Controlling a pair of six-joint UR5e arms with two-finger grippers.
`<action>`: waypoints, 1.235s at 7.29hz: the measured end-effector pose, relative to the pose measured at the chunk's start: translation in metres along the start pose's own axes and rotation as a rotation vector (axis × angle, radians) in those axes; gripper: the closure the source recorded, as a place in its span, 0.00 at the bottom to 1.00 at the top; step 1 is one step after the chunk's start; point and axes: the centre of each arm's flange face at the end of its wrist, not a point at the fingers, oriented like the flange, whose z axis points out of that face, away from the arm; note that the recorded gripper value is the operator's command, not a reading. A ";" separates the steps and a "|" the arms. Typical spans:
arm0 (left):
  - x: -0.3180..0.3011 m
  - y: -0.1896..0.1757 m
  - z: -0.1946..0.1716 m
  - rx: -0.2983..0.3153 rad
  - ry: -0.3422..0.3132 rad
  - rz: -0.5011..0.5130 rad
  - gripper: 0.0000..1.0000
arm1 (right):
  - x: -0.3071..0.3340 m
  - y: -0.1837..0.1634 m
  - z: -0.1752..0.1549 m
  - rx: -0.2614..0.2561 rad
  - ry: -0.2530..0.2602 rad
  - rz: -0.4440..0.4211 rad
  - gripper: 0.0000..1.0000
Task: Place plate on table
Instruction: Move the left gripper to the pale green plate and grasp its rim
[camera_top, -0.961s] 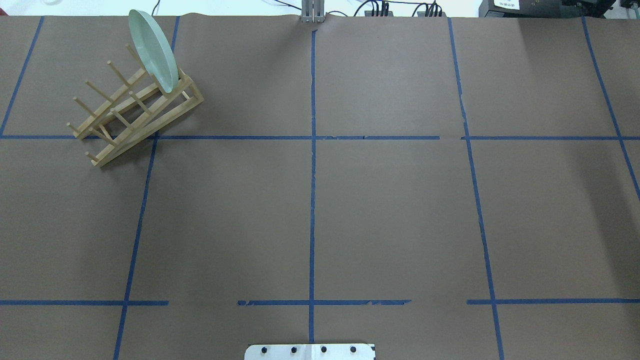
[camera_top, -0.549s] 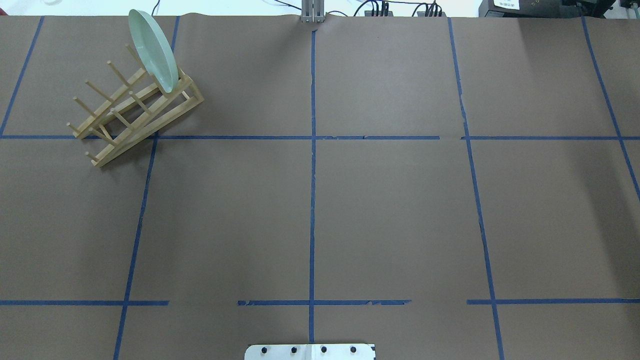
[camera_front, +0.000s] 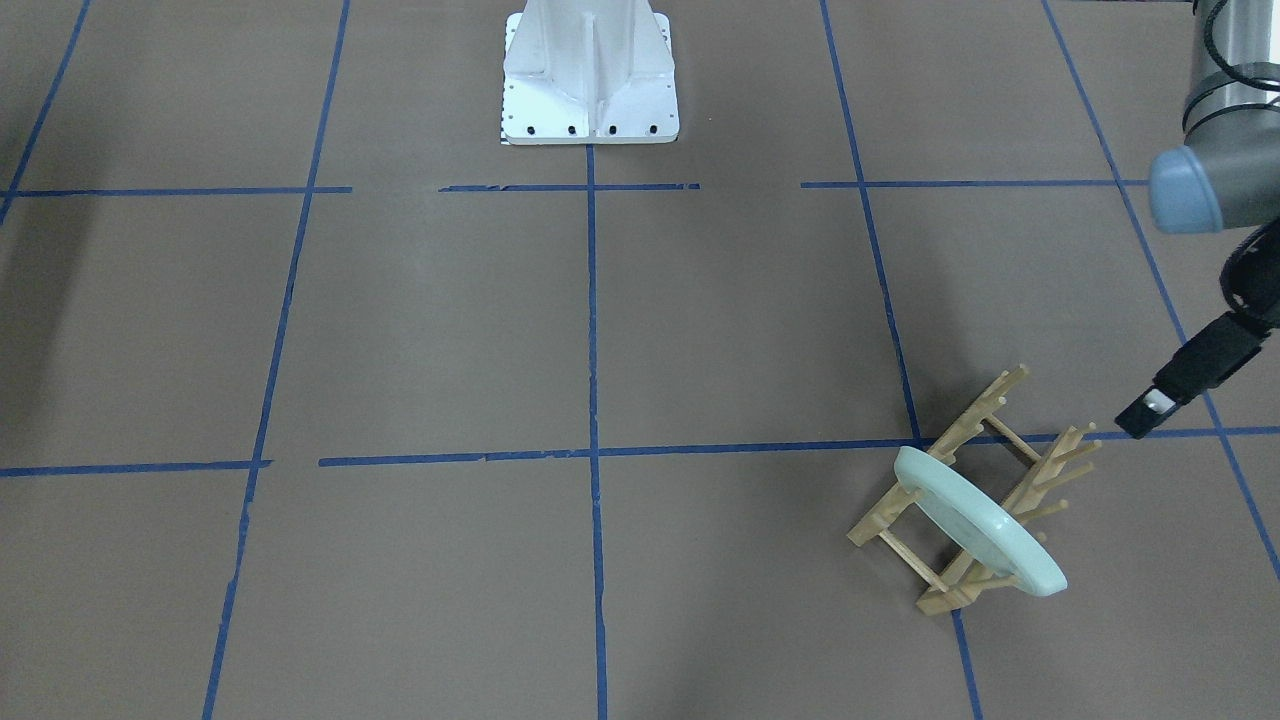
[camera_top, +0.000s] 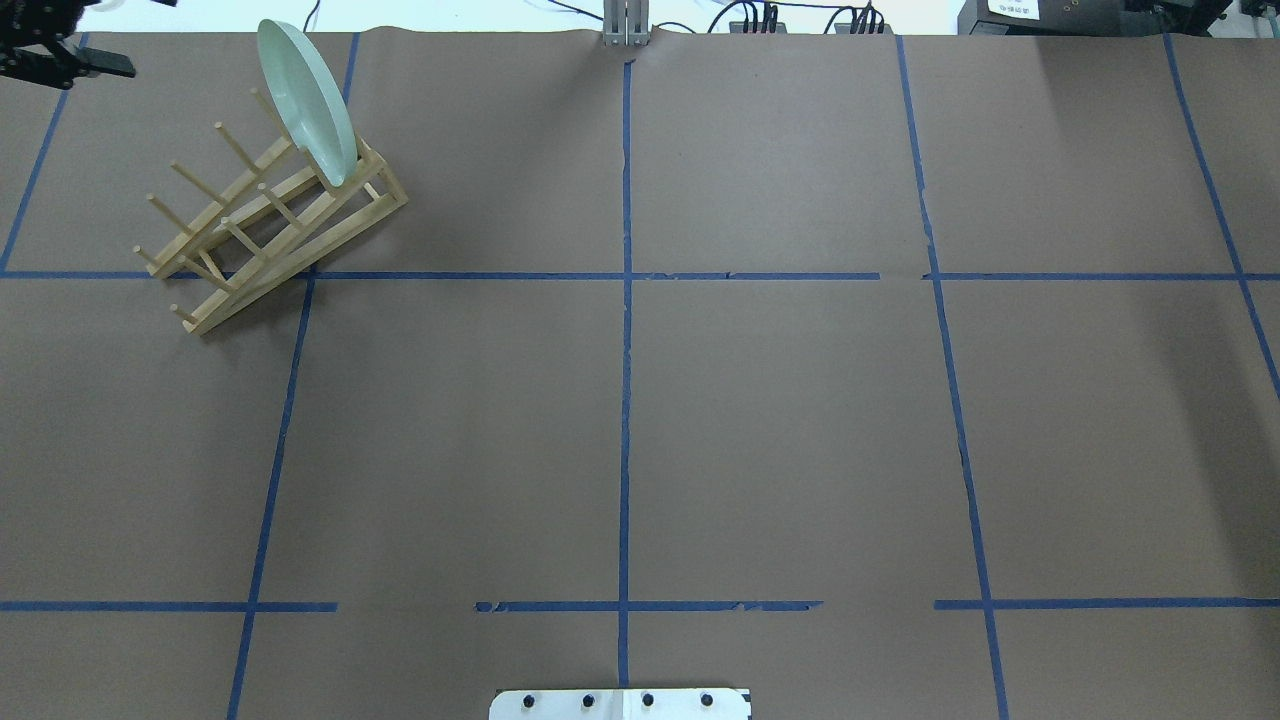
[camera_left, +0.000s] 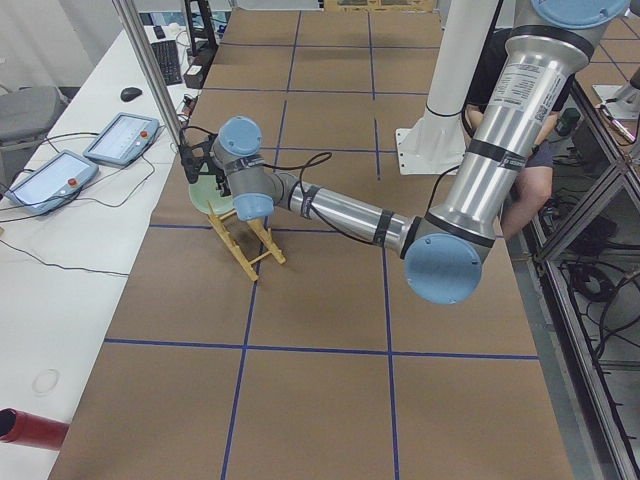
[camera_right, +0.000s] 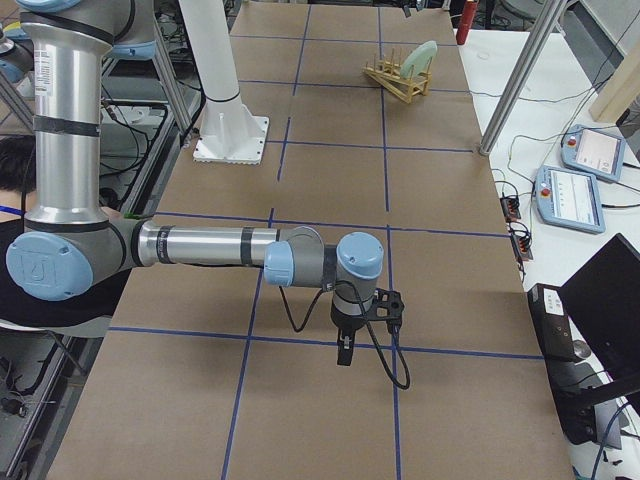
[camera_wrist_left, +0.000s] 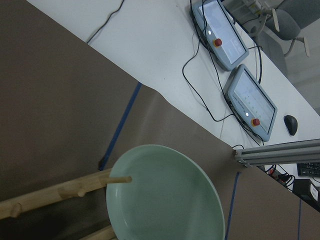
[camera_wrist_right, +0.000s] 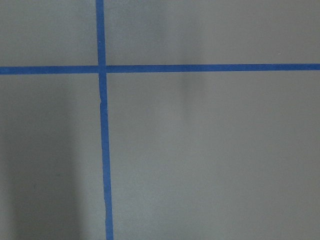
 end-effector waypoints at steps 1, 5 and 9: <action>0.016 -0.002 0.024 -0.021 -0.003 -0.020 0.00 | 0.000 0.000 0.000 0.000 0.000 0.000 0.00; 0.043 -0.008 0.082 -0.020 -0.028 -0.037 0.08 | 0.000 0.000 0.000 0.000 0.000 0.000 0.00; 0.047 0.010 0.107 -0.006 -0.017 -0.011 0.55 | 0.000 0.000 0.000 0.000 0.000 0.000 0.00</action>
